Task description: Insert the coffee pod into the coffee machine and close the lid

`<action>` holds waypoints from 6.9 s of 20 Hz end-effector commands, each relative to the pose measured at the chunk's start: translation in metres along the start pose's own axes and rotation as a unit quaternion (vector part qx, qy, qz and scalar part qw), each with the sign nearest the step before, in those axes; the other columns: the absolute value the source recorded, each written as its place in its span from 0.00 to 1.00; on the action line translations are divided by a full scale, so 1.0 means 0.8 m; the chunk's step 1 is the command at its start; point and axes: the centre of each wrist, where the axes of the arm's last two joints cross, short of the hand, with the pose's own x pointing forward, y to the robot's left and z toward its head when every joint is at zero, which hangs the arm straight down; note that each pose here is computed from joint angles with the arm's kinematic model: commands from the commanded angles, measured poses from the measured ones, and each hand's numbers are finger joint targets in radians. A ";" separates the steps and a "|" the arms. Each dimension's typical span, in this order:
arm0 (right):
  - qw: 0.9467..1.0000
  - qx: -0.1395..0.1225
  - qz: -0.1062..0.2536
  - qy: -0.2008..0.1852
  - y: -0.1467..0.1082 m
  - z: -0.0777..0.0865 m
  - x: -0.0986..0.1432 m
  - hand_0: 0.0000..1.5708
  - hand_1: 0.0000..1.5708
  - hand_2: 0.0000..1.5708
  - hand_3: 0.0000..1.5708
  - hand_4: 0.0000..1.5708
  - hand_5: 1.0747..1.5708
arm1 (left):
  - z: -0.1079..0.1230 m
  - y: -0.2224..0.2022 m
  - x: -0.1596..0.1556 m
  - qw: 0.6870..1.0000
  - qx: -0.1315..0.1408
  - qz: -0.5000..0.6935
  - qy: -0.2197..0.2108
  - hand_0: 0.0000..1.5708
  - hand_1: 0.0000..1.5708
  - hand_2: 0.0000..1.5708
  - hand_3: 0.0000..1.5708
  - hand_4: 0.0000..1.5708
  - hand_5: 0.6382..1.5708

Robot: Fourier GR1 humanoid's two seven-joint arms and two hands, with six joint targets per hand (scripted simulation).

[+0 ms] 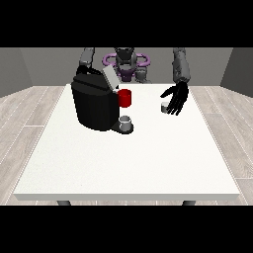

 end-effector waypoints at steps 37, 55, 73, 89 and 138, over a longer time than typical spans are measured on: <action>0.990 -0.008 0.045 0.131 0.013 0.013 -0.102 0.00 0.00 0.00 0.00 0.00 1.00 | -0.081 -0.029 0.086 0.984 -0.127 -0.110 -0.063 0.88 0.88 0.88 0.84 0.31 1.00; 0.997 0.021 0.023 0.070 0.025 -0.020 -0.063 0.00 0.00 0.00 0.00 0.00 1.00 | -0.123 0.083 0.219 0.990 -0.088 -0.062 -0.091 0.78 0.78 0.81 0.82 0.32 1.00; 1.000 -0.006 0.027 -0.011 -0.006 -0.065 -0.001 0.00 0.00 0.00 0.00 0.00 1.00 | -0.114 0.194 0.285 0.990 -0.007 -0.090 -0.105 0.78 0.78 0.82 0.79 0.31 1.00; 0.999 -0.026 0.020 -0.004 -0.016 -0.078 0.007 0.00 0.00 0.00 0.00 0.08 1.00 | -0.128 0.154 0.287 0.989 -0.017 -0.095 -0.116 0.76 0.76 0.79 0.76 0.28 1.00; 0.999 -0.014 0.038 -0.026 -0.024 -0.071 0.016 0.00 0.00 0.00 0.00 0.05 1.00 | -0.112 0.207 0.257 0.963 0.101 -0.189 -0.162 0.73 0.73 0.71 0.54 0.00 1.00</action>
